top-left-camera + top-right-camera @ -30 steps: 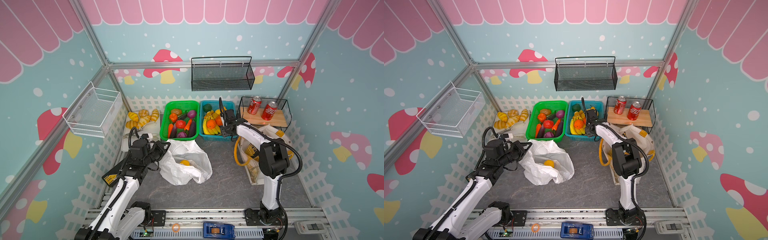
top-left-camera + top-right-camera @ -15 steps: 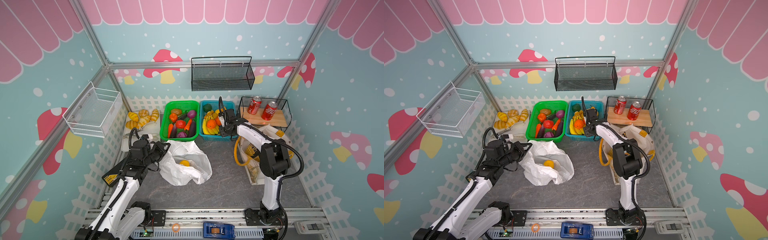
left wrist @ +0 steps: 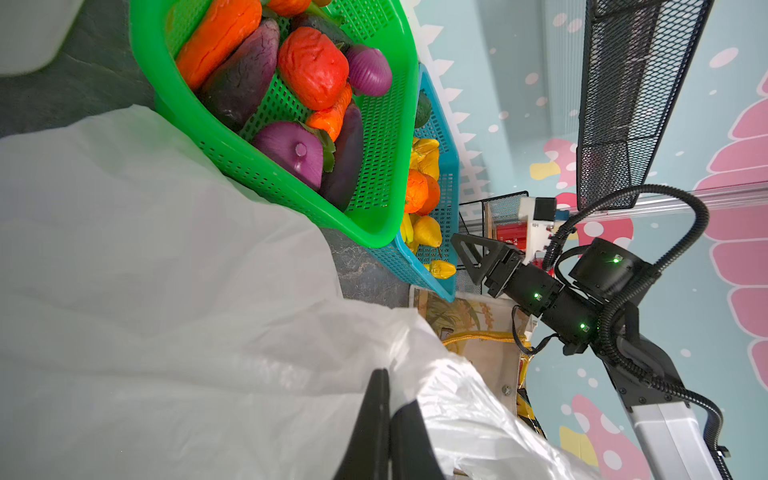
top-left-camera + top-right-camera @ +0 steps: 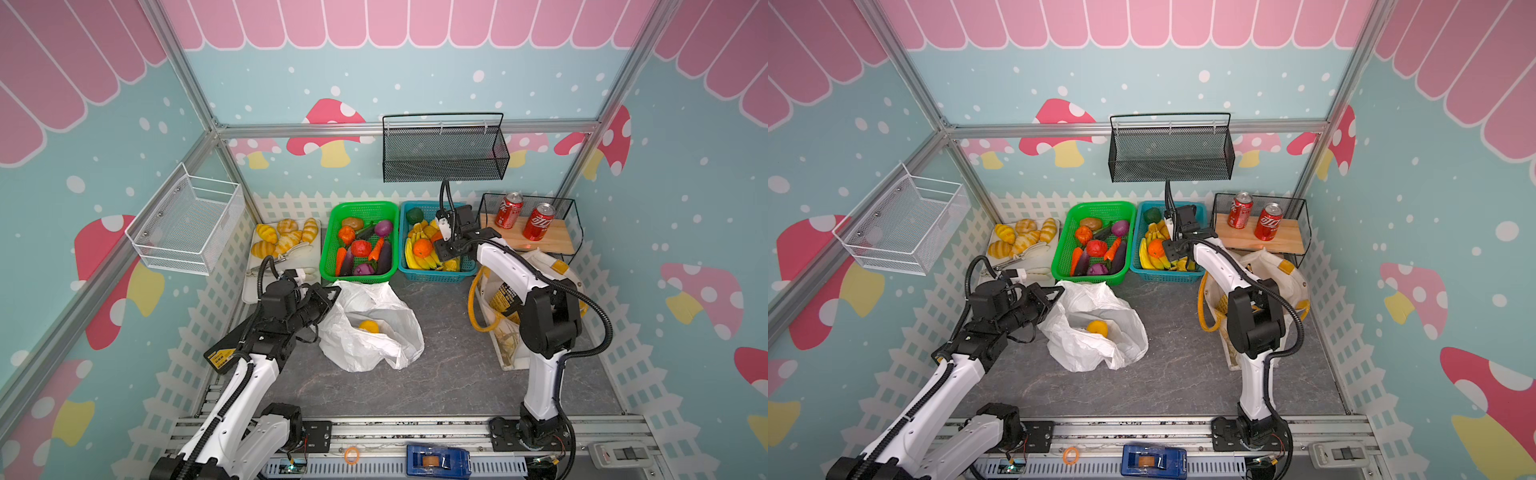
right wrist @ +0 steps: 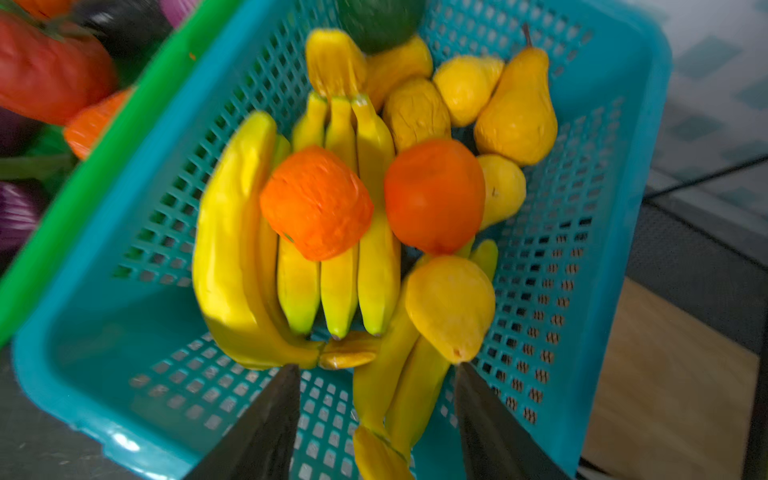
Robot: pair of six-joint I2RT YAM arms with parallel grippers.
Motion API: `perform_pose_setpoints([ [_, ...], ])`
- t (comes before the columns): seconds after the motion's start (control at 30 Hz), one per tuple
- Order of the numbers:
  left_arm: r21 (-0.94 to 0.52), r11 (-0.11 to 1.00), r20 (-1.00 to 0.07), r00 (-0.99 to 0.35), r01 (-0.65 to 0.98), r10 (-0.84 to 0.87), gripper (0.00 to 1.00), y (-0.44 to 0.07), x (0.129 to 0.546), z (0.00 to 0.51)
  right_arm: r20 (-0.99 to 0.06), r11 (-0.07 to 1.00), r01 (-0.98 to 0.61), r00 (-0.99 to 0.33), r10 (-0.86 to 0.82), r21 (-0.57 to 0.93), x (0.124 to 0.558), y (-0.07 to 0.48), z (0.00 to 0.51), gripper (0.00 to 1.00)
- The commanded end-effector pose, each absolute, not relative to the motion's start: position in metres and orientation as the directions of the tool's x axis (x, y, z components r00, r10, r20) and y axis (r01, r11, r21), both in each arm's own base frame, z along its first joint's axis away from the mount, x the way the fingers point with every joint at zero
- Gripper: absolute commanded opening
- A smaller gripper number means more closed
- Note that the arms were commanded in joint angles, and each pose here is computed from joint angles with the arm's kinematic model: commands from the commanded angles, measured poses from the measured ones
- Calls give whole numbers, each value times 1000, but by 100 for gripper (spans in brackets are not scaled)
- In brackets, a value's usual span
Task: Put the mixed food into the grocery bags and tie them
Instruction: 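Reach the right gripper into the teal basket and grasp an orange toy fruit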
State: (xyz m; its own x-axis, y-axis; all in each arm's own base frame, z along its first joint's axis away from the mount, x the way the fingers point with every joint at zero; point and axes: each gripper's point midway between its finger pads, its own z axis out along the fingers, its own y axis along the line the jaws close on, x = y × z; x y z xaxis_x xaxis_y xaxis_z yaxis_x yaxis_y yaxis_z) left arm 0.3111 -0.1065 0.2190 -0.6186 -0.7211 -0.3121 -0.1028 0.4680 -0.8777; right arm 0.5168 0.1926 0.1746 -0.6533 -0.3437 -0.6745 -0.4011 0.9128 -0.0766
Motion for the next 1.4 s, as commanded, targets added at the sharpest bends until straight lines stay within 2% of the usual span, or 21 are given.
perform_pose_setpoints([
  [0.0,-871,483,-338,-597,-94,-727,0,-101,312,219,-720,872,-488,-616,-320,30,529,224,169,69],
  [0.23,-865,494,-350,-596,-91,-722,0,-100,311,222,-743,860,-505,-602,-292,70,558,243,158,78],
  [0.5,-862,499,-354,-597,-90,-720,0,-100,311,222,-711,871,-489,-630,-313,50,581,247,118,80],
  [0.73,-860,501,-351,-597,-100,-721,0,-99,311,218,-674,870,-490,-660,-333,50,584,248,90,77],
  [0.9,-860,501,-349,-599,-102,-721,0,-100,311,216,-665,871,-490,-662,-346,35,584,245,85,70],
  [1.03,-860,499,-346,-598,-105,-723,0,-99,311,214,-692,866,-500,-635,-345,27,584,246,108,59],
  [1.17,-863,495,-343,-598,-104,-724,0,-100,311,215,-751,857,-514,-576,-322,26,580,248,162,49],
  [1.37,-863,494,-345,-597,-101,-724,0,-100,312,215,-846,813,-576,-473,-246,85,543,255,249,44],
])
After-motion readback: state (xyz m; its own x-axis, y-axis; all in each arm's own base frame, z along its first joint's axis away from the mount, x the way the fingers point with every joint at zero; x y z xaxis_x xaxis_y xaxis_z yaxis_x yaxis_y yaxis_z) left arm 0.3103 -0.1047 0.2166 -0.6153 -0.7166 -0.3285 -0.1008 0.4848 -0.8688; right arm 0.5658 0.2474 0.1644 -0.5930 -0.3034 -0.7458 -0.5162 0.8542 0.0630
